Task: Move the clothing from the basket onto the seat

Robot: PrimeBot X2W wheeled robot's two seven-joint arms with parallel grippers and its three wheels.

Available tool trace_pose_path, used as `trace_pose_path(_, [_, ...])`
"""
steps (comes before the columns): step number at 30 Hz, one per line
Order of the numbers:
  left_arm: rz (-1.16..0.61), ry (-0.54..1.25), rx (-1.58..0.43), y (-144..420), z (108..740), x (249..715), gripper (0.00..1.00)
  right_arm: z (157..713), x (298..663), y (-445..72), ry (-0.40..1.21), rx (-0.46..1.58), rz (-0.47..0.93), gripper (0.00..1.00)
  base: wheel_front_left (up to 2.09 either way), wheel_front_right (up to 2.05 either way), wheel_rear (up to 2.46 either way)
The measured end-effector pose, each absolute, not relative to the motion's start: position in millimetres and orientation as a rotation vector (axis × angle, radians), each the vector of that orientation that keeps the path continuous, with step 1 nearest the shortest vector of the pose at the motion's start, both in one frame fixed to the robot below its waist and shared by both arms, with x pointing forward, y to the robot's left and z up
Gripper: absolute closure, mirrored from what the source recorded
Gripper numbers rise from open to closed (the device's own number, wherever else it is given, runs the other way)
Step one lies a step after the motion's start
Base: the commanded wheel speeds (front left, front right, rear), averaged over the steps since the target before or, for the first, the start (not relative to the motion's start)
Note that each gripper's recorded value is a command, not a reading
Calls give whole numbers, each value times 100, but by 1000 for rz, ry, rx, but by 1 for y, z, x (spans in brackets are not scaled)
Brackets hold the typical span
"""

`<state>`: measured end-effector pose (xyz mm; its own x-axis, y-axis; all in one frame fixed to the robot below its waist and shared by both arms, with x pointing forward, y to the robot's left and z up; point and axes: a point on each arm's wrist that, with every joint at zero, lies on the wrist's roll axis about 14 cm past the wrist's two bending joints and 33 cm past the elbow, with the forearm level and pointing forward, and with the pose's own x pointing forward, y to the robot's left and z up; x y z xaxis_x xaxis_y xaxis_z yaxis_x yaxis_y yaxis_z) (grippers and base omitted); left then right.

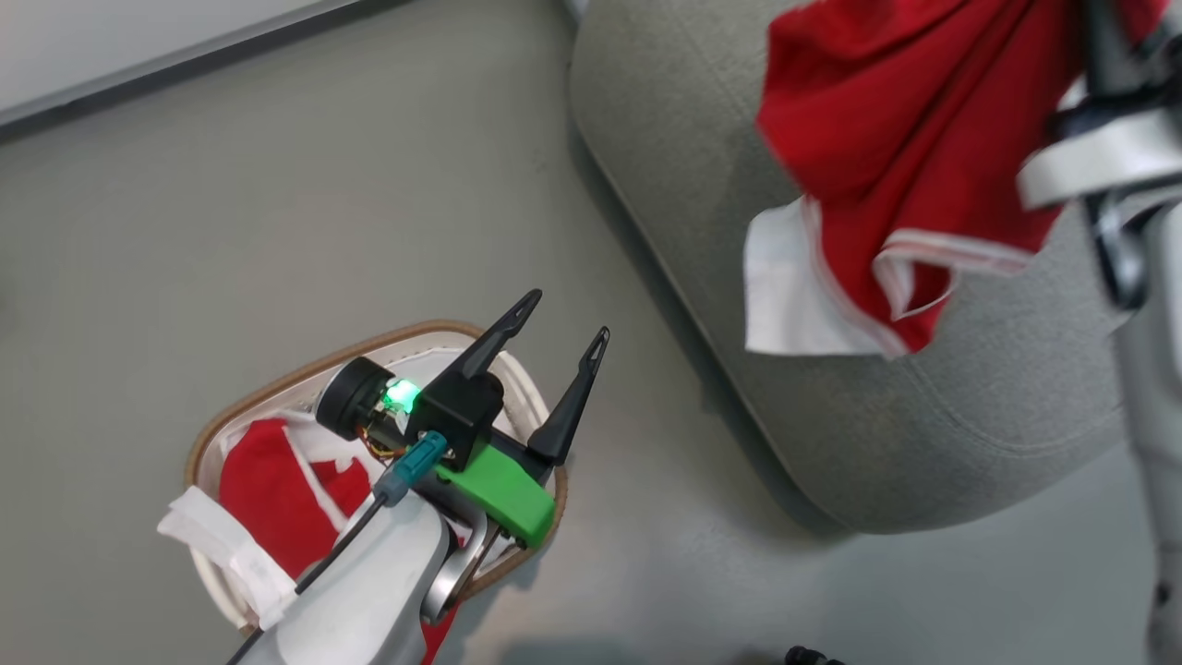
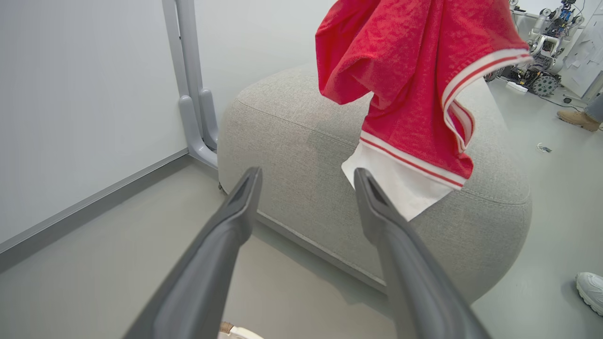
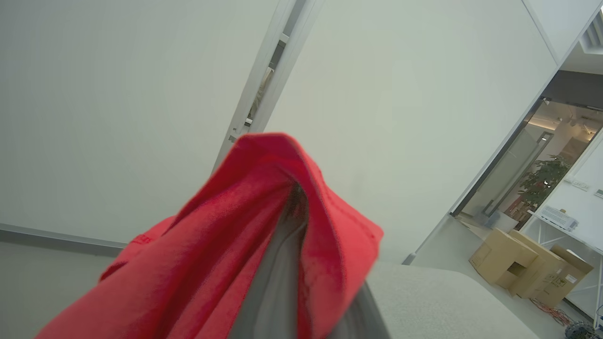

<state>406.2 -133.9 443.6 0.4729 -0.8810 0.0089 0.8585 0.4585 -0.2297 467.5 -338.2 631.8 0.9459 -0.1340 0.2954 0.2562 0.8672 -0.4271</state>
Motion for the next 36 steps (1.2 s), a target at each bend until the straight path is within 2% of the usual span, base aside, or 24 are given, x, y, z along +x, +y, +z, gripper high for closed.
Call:
trace_pose_path(8, [-975,142,-182,-99,423,430,0,726,521,-379,-408,-641,-286,100,0,0,0])
trace_pose_path(14, [-916,172,-153,-76,403,444,0,736,550,-416,-377,-641,-375,100,0,0,0])
trace_pose_path(19, [-881,211,-140,-61,382,453,0,671,576,-446,-234,-544,-425,100,0,0,0])
trace_pose_path(23, [-865,265,-132,-53,358,455,0,555,592,-443,-32,-414,-412,100,0,0,0])
trace_pose_path(25, [-865,291,-139,-52,346,454,0,491,588,-434,96,-370,-393,100,0,0,0])
trace_pose_path(27, [-871,313,-148,-54,338,451,0,452,581,-429,177,-353,-383,100,0,0,0])
trace_pose_path(30, [-890,340,-139,-57,327,446,0,413,572,-419,254,-319,-374,100,0,0,0])
trace_pose_path(33, [-901,343,-144,-62,324,445,0,409,569,-409,243,-308,-366,100,0,0,0])
trace_pose_path(34, [-904,342,-146,-65,324,445,0,414,567,-408,226,-310,-370,81,0,0,0])
trace_pose_path(35, [-907,340,-148,-66,325,445,0,416,565,-407,216,-316,-370,67,0,0,0])
trace_pose_path(36, [-910,338,-149,-68,325,445,0,418,561,-406,209,-323,-370,27,0,0,0])
